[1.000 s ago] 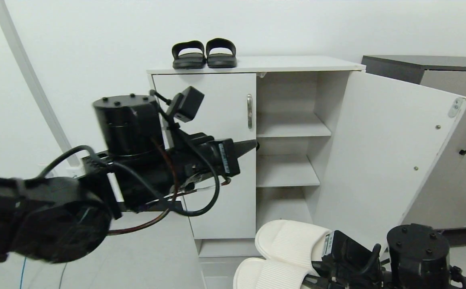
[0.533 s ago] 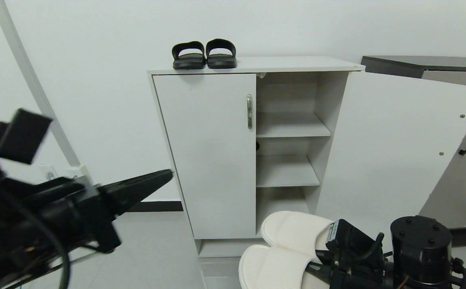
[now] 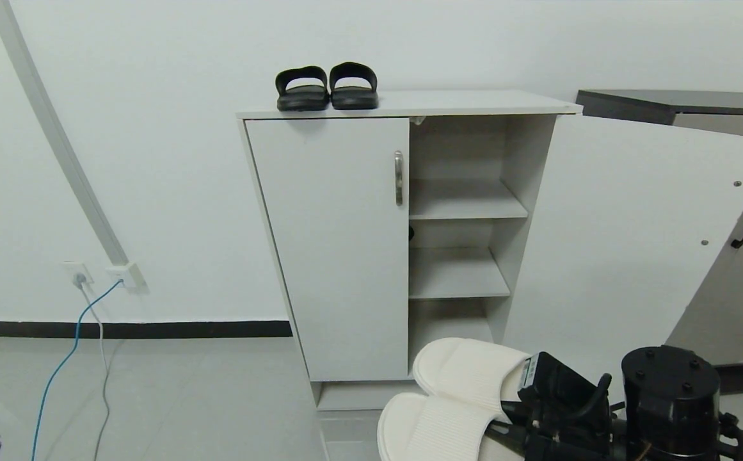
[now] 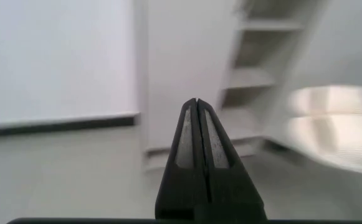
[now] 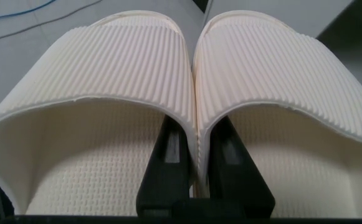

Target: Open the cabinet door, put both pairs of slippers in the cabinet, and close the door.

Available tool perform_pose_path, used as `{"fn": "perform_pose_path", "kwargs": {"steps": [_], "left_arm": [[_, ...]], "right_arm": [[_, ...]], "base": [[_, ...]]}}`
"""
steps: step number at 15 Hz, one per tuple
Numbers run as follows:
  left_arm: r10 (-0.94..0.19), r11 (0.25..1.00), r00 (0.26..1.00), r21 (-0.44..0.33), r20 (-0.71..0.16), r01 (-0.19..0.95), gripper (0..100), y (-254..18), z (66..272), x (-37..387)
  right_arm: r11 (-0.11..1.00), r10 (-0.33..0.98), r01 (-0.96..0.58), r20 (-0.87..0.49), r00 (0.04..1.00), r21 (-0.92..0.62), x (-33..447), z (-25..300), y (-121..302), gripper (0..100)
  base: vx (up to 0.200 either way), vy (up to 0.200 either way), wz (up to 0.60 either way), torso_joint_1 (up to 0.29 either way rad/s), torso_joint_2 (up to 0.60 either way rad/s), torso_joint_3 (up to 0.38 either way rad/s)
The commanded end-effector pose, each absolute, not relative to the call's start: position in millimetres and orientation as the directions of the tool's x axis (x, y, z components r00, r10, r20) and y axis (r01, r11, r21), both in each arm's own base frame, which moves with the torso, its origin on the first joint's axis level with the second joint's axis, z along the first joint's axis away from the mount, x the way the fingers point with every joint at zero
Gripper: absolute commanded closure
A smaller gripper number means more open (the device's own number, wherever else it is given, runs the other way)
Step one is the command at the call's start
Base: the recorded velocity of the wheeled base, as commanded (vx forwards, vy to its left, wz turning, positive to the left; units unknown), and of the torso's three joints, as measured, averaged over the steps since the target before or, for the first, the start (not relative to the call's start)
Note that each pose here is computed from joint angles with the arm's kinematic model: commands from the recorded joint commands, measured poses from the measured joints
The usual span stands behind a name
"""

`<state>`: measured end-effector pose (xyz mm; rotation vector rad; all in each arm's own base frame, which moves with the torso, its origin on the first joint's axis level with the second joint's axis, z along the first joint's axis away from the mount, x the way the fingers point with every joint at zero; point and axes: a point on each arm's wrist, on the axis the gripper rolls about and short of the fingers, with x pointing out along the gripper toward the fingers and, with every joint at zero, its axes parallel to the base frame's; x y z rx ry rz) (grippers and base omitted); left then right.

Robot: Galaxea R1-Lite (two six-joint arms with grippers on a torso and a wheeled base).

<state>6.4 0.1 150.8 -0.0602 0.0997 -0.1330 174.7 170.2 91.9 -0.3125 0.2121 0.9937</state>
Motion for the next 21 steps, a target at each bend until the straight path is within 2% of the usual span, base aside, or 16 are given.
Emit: {"fn": "perform_pose_path", "kwargs": {"steps": [1,3,5,7,12,13,14,18,21], "left_arm": [[0.044,0.997,0.999,-0.054,-0.023,-0.046,100,3,101,-18],[0.075,0.996,0.997,-0.052,-0.006,-0.075,100,2,80,-21],[0.04,0.999,0.999,-0.024,0.034,-0.039,100,1,79,-23],[-0.041,0.998,0.999,0.043,0.0,0.041,100,-1,76,-23],[-0.051,0.998,0.999,0.031,-0.002,0.051,100,-1,75,-23],[-0.051,0.998,0.999,0.028,-0.002,0.051,100,-1,75,-23],[-0.051,0.998,0.999,0.028,0.0,0.051,100,-1,76,-23],[-0.051,0.998,0.999,0.025,0.0,0.051,100,-1,76,-23],[-0.051,0.998,0.999,0.024,-0.002,0.051,100,-1,75,-23]], "right_arm": [[0.51,0.785,-0.845,-0.315,0.534,-0.161,175,92,169,100],[0.514,0.782,-0.843,-0.317,0.537,-0.161,175,92,168,100],[0.519,0.778,-0.84,-0.318,0.542,-0.159,177,91,168,100],[0.518,0.778,-0.84,-0.321,0.541,-0.16,178,89,169,100],[0.565,0.768,-0.817,-0.288,0.572,-0.118,192,92,180,100],[0.706,0.667,-0.705,-0.271,0.694,-0.069,207,91,197,100],[0.76,0.62,-0.649,-0.254,0.743,-0.044,215,90,210,100],[0.875,0.473,-0.484,-0.212,0.855,0.002,235,78,257,100],[0.939,0.338,-0.345,-0.178,0.924,-0.01,255,69,273,100]], "base": [[0.0,0.0,0.0,0.0,0.0,0.0],[0.0,0.0,0.0,0.0,0.0,0.0],[0.0,0.0,0.0,0.0,0.0,0.0],[0.0,0.0,0.0,0.0,0.0,0.0],[0.0,0.0,0.0,0.0,0.0,0.0],[0.0,0.0,0.0,0.0,0.0,0.0],[0.0,0.0,0.0,0.0,0.0,0.0],[0.0,0.0,0.0,0.0,0.0,0.0],[0.0,0.0,0.0,0.0,0.0,0.0]]}}
